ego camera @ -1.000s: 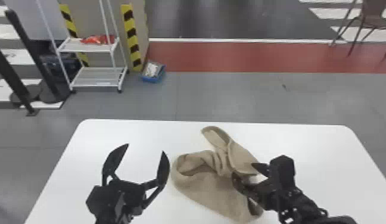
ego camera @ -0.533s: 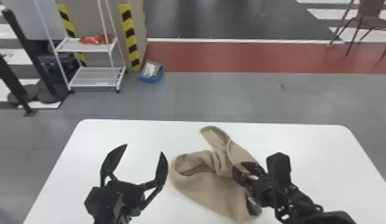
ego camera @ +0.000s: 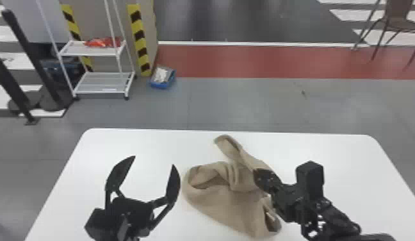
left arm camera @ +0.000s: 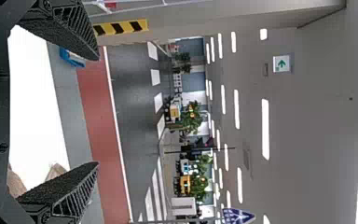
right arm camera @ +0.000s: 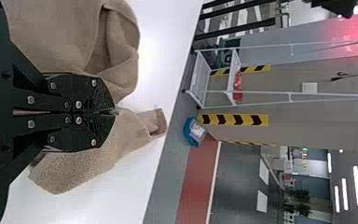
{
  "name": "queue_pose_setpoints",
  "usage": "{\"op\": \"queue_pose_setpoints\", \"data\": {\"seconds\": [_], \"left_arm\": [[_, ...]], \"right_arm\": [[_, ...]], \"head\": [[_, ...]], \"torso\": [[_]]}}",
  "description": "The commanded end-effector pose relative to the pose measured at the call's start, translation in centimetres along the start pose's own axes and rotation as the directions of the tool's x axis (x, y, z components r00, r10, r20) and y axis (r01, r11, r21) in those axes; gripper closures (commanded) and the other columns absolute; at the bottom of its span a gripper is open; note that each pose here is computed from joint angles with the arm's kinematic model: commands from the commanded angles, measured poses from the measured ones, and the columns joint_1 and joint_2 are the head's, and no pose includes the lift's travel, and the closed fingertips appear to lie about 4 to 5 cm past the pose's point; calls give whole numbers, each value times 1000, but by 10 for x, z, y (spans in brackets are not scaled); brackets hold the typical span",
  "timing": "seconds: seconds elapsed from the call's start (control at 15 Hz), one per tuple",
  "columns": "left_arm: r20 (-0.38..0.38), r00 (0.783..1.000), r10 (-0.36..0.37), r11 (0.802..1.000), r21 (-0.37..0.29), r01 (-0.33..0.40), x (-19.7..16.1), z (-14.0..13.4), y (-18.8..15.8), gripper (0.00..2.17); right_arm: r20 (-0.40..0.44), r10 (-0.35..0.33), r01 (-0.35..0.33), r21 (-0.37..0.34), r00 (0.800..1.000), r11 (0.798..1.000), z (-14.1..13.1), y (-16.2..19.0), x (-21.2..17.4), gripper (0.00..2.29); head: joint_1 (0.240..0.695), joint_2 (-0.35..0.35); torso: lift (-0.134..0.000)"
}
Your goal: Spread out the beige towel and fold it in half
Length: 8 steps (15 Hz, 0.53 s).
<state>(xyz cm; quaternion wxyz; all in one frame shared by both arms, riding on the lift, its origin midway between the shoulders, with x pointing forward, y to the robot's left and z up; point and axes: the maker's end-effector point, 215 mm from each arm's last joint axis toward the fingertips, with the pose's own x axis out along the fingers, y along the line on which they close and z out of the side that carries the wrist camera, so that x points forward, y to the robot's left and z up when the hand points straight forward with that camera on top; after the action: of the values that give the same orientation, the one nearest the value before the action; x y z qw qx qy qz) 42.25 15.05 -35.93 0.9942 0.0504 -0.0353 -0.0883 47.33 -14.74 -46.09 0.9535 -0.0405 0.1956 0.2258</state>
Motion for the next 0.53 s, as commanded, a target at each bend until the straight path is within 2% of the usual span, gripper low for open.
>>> {"op": "queue_pose_setpoints", "data": {"seconds": [0.0, 0.13, 0.2, 0.33, 0.4, 0.47], "left_arm": [[15, 1000, -4, 1000, -1, 4, -5, 6, -2, 87], [17, 1000, -12, 1000, 2, 12, -8, 8, -6, 87], [19, 1000, -16, 1000, 5, 16, -9, 8, -6, 87], [36, 999, -26, 1000, 8, 26, -13, 13, -8, 87], [36, 998, -46, 999, 10, 45, -15, 12, -15, 87], [41, 997, -59, 998, 17, 59, -17, 14, -21, 87]], "right_arm": [[60, -25, 24, 22, 998, 999, 56, -9, -37, 1663], [24, -107, 104, 81, 994, 991, 73, -56, -64, 1663], [-5, -172, 171, 141, 985, 975, 74, -99, -81, 1663], [-18, -251, 249, 230, 968, 941, 82, -162, -110, 1663], [-7, -321, 313, 238, 947, 919, 88, -199, -128, 1663], [-29, -373, 367, 264, 927, 892, 78, -231, -141, 1663]], "head": [[695, 2], [695, -9], [695, -25], [695, -82], [695, -161], [695, -195]], "torso": [[0], [0], [0], [0], [0], [0]]}}
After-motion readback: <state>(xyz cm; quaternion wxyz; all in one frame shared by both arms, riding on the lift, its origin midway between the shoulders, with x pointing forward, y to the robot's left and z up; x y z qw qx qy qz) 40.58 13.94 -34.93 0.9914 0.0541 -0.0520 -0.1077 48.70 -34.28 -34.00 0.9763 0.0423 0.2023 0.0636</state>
